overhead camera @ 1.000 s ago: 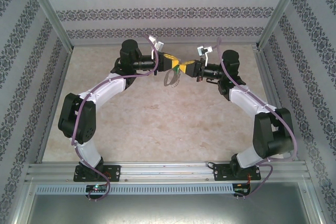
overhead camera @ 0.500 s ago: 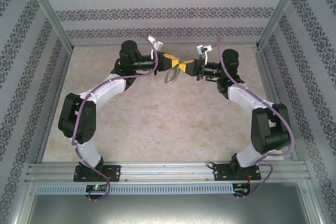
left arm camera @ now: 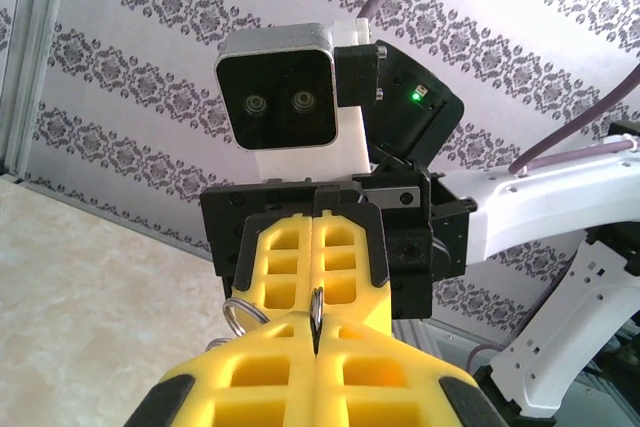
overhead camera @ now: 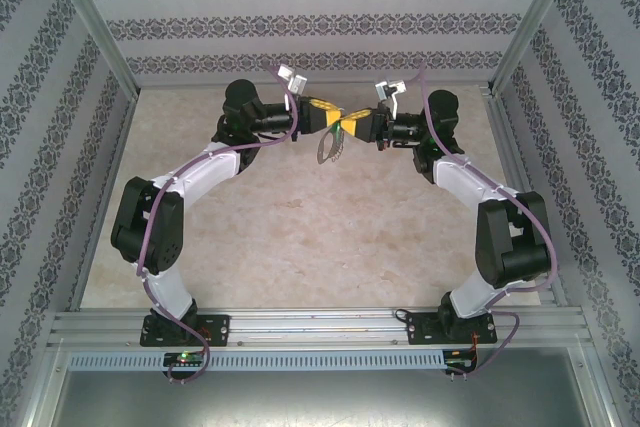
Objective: Put the keys on the keyring
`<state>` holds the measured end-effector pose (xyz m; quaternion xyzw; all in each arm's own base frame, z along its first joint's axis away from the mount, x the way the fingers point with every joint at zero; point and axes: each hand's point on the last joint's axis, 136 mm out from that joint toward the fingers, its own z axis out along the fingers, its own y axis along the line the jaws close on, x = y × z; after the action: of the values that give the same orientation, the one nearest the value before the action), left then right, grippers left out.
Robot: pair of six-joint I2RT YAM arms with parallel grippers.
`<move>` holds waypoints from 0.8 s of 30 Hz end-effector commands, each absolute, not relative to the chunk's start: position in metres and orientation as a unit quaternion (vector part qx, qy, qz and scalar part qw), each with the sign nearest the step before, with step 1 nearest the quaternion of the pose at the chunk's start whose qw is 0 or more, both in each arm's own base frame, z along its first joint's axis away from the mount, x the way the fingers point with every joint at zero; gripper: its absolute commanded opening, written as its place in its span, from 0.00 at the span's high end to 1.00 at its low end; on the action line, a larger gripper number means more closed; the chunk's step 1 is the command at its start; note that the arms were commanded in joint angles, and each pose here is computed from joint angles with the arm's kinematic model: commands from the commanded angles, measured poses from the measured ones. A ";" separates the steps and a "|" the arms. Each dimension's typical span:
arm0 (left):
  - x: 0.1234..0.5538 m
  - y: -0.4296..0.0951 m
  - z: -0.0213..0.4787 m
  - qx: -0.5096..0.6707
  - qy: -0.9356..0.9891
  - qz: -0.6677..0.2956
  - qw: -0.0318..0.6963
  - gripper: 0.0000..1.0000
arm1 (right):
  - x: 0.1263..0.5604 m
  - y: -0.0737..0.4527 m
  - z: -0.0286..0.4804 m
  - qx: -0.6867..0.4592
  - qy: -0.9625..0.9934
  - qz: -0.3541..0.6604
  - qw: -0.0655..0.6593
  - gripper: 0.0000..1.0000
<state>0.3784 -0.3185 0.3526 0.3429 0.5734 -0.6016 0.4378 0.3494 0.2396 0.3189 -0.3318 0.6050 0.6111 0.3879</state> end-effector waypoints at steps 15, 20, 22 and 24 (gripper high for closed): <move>0.363 -0.325 0.381 0.374 0.518 -0.605 0.475 1.00 | 0.358 0.249 0.320 -0.343 0.598 0.625 0.367 1.00; 0.373 -0.321 0.379 0.354 0.530 -0.583 0.504 1.00 | 0.367 0.235 0.315 -0.307 0.615 0.616 0.384 0.84; 0.376 -0.319 0.377 0.350 0.536 -0.574 0.511 1.00 | 0.370 0.226 0.313 -0.289 0.623 0.611 0.394 0.71; 0.377 -0.318 0.377 0.347 0.539 -0.567 0.517 1.00 | 0.370 0.215 0.311 -0.270 0.628 0.603 0.410 0.61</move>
<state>0.3865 -0.3197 0.3548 0.3298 0.5680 -0.5873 0.4729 0.3680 0.2307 0.3056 -0.2936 0.6248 0.6179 0.3764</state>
